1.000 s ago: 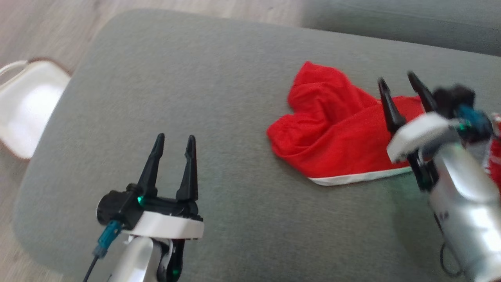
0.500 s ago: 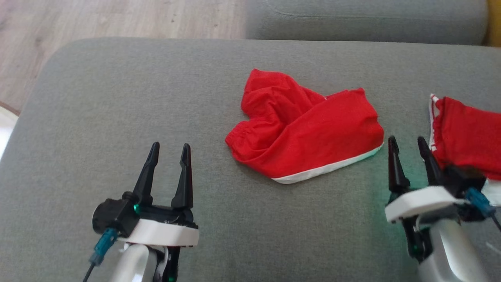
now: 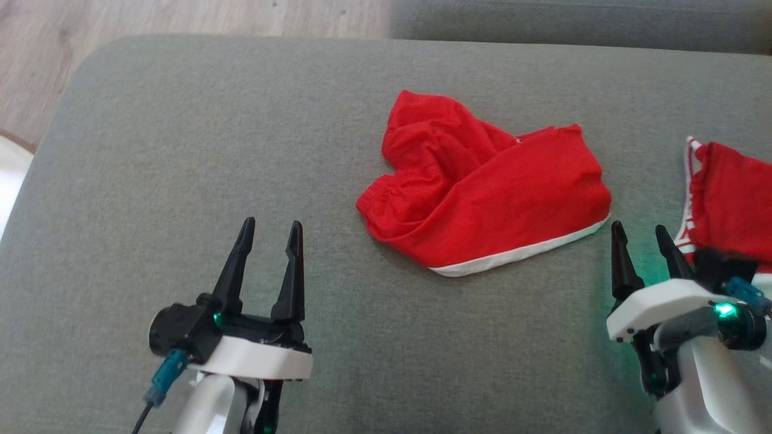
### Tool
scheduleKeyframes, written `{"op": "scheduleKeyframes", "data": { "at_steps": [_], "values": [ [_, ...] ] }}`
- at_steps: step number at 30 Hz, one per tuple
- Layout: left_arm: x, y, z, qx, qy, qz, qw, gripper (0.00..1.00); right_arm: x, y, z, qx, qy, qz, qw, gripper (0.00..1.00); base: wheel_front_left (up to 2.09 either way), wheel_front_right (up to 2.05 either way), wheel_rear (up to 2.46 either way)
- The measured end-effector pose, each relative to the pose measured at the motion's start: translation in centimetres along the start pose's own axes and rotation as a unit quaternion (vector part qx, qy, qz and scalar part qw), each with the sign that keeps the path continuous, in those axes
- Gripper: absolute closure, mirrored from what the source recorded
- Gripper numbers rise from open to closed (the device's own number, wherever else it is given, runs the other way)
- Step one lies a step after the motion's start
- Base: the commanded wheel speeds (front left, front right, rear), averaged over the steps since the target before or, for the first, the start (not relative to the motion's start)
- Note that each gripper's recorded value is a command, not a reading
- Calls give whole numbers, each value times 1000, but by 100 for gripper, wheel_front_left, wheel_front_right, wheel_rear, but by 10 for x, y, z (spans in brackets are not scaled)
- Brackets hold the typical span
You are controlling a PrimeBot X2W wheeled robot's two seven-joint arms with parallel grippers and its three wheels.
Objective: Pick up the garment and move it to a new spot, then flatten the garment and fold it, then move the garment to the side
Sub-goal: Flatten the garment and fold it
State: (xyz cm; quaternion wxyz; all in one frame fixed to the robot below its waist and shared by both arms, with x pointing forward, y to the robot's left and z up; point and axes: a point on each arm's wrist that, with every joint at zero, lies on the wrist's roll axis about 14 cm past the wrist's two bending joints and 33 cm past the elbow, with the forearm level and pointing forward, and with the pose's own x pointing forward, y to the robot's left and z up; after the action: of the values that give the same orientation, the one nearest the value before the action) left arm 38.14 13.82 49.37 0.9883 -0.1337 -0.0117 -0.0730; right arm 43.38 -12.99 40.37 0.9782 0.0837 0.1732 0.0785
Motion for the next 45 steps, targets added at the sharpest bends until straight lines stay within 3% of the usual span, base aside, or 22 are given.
{"op": "scheduleKeyframes", "data": {
  "at_steps": [16, 17, 19, 20, 26, 37, 42, 45],
  "values": [
    [-2, 14, -5, 4, 10, 18, 1000, 0, 33, 8, -32, -9, 77, 5, 997, 0, 0, 0, 0],
    [-2, 14, -5, 4, 10, 17, 1000, 0, 34, 9, -32, -10, 78, 6, 997, 4, 0, 0, 0],
    [-1, 13, -6, 4, 12, 17, 1000, 0, 36, 12, -31, -15, 76, 11, 997, 88, 0, 0, 0],
    [-1, 13, -7, 4, 12, 17, 1000, 0, 36, 13, -32, -20, 77, 14, 997, 100, 0, 0, 0],
    [0, 10, -6, 3, 11, 11, 1000, 0, 33, 10, -28, -22, 65, 9, 998, 100, 0, 0, 0],
    [9, -9, -4, 3, 5, -20, 1000, 0, -9, -47, -31, 43, 47, -77, 995, 100, 0, 0, 0],
    [6, -41, -33, 10, 51, -78, 996, 0, -20, -50, -31, 57, 44, -79, 994, 100, 0, 0, 0],
    [-9, -64, -70, 24, 117, -134, 984, 0, -21, -48, -27, 60, 39, -76, 995, 100, 0, 0, 0]
  ]
}}
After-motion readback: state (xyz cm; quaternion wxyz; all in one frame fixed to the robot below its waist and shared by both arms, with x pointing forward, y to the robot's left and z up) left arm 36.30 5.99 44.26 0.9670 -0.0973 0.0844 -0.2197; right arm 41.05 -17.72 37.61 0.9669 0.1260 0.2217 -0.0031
